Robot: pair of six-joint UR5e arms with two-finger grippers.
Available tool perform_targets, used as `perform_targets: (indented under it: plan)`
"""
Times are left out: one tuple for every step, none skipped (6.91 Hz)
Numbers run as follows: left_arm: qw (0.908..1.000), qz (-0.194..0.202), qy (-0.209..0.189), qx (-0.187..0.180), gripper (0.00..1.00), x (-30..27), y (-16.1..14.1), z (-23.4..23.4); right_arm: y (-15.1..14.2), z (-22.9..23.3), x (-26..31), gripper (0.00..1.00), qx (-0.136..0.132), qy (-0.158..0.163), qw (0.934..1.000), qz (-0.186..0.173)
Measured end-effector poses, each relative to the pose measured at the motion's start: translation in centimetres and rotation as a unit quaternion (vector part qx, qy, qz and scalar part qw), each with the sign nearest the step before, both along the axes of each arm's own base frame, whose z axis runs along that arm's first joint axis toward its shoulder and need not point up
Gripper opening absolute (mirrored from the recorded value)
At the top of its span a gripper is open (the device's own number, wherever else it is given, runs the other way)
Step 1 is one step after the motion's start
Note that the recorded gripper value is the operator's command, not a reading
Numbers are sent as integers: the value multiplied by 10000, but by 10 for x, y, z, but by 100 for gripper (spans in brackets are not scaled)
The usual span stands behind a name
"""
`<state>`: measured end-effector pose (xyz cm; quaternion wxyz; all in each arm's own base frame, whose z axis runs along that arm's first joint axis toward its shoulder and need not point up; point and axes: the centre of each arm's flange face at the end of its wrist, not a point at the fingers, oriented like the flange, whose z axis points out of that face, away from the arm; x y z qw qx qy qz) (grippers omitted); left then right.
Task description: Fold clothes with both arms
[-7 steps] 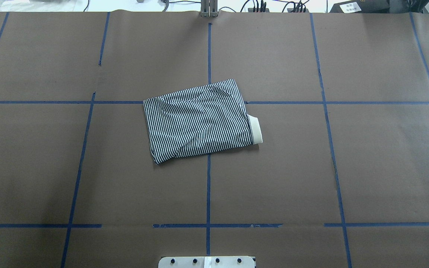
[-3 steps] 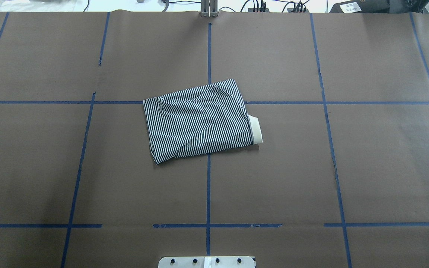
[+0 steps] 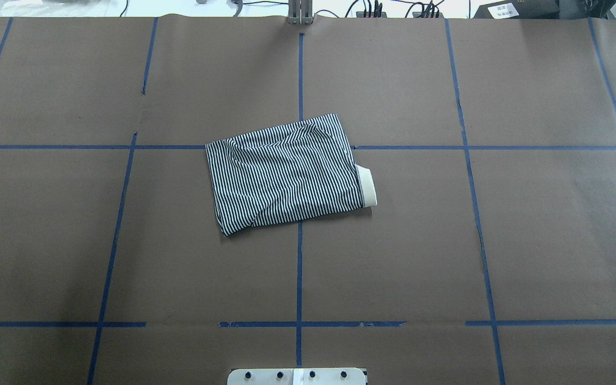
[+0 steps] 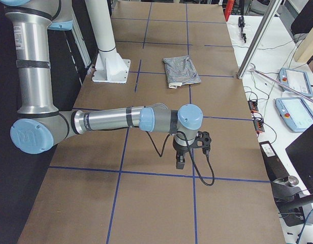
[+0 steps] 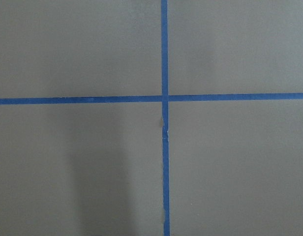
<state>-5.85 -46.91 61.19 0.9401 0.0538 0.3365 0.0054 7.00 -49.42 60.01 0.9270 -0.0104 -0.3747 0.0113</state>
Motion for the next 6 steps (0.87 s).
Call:
perform_targets:
  plan:
    - [10000, 0, 0, 7, 100, 0, 0, -1, 0, 0, 0, 100, 1, -1, 10000, 1]
    - [10000, 0, 0, 16, 100, 0, 0, -2, 0, 0, 0, 100, -1, -1, 10000, 1]
    - [10000, 0, 1, 22, 100, 0, 0, -2, 0, 1, 0, 100, -5, -1, 10000, 0]
    - [10000, 1, 1, 25, 100, 0, 0, -2, 0, 1, 0, 100, -5, -1, 10000, 0]
    - [10000, 4, 2, 29, 100, 0, 0, -3, 1, 1, 1, 100, -1, -1, 10000, 1]
    - [10000, 5, 5, 30, 100, 0, 0, -3, 0, 0, 1, 100, 3, -1, 10000, 2]
